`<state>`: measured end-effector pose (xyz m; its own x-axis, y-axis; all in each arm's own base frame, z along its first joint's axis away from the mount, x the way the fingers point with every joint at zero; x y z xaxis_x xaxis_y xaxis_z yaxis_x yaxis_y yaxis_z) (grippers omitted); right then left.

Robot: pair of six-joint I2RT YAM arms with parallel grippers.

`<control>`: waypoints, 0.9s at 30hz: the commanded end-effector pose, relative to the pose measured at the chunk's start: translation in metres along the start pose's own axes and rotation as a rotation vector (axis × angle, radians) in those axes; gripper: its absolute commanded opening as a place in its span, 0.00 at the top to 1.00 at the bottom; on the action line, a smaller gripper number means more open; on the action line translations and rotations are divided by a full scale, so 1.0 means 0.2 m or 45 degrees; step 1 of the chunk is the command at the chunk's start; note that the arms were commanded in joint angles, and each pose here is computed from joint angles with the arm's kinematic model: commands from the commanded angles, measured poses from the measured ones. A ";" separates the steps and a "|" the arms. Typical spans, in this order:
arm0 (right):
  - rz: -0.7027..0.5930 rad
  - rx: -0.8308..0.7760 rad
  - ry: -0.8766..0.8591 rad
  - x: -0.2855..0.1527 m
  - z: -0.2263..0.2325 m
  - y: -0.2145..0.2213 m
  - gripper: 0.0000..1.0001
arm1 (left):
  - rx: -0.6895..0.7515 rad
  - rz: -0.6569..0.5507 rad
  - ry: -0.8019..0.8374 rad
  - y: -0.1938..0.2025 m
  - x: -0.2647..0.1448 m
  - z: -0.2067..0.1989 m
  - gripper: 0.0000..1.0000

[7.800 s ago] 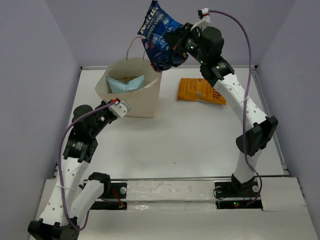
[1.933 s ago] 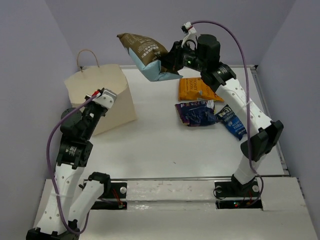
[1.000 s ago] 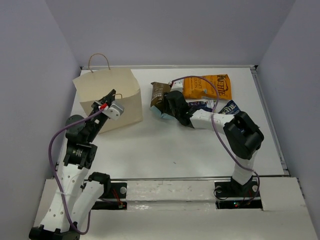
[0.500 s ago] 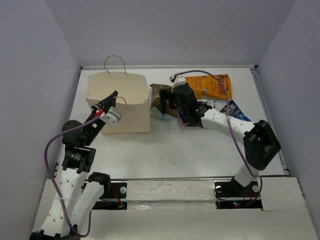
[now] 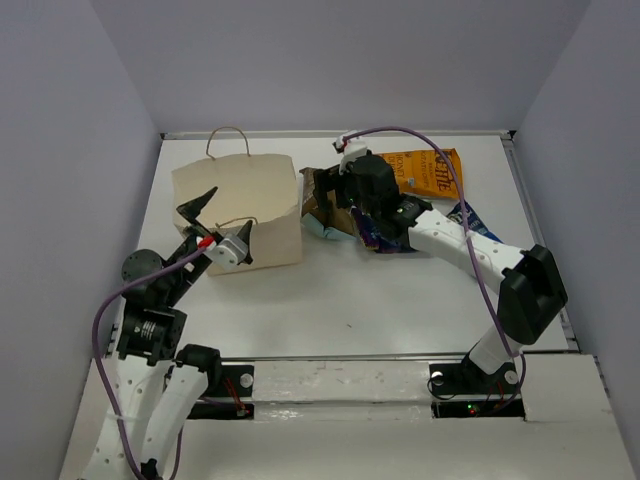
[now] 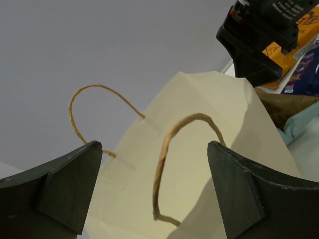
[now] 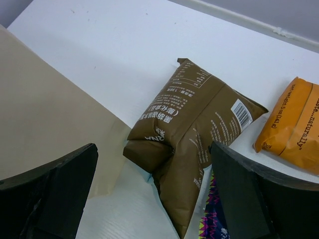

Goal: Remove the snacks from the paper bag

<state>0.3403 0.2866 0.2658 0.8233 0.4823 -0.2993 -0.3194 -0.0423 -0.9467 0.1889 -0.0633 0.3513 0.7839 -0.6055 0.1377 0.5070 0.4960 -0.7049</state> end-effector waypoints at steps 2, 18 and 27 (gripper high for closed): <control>-0.155 -0.019 -0.039 -0.10 0.02 -0.24 0.00 | 0.065 0.011 0.062 -0.10 -0.12 0.00 0.01; -0.067 0.560 0.740 -0.35 -1.08 -0.23 0.00 | -0.143 0.551 -1.394 -0.12 -0.65 0.48 0.01; 0.027 0.843 1.213 -0.74 -1.69 0.09 0.00 | -0.303 0.864 -1.278 0.17 -0.33 0.48 0.01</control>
<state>0.3873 -0.0623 0.2629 0.8012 -0.3444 -0.4894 -0.2840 0.5010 -0.8175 0.1669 0.0453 0.3914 0.8983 0.4075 0.1644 -0.0235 0.4181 -0.9081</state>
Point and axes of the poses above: each gripper's point midway between its finger pads, its own x axis out along the fingers, its own z axis along the line the jaws close on, y = z × x, the point moved 7 cm from there along -x, back along the fingers, and after that the axes turned 3 degrees about x, right-handed, at the moved point
